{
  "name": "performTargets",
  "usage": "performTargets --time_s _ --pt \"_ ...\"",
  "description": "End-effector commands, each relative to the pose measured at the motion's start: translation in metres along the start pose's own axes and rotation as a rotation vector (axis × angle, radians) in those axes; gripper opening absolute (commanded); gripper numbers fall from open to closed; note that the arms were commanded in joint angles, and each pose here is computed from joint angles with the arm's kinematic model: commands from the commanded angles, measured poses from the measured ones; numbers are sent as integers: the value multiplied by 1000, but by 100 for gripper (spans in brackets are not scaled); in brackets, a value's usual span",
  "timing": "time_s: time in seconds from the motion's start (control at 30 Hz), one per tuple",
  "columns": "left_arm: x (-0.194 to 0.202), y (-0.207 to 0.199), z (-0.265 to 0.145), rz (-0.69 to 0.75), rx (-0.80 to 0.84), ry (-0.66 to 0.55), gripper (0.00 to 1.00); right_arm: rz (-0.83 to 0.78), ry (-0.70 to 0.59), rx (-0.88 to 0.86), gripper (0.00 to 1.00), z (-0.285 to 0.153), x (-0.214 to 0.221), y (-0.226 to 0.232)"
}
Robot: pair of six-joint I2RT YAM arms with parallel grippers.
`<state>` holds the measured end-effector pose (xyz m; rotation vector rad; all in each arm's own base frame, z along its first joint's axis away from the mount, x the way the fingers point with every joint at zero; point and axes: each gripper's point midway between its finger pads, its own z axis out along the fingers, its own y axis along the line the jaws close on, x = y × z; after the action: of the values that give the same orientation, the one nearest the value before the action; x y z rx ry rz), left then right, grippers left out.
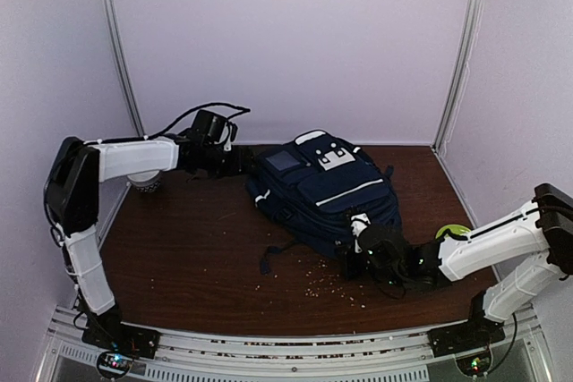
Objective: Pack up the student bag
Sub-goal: Zip the student bag at the center of the board.
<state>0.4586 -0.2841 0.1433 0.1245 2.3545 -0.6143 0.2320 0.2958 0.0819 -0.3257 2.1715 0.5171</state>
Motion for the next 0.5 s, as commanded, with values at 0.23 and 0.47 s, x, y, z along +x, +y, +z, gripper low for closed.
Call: performTargets --time_s 0.23,0.47 --pt "84 -126 -84 2 217 -26 88 32 -55 -37 0 2 -19 8" --pt "126 -141 -70 -370 292 144 88 9 -62 -20 0 8 -22 8"
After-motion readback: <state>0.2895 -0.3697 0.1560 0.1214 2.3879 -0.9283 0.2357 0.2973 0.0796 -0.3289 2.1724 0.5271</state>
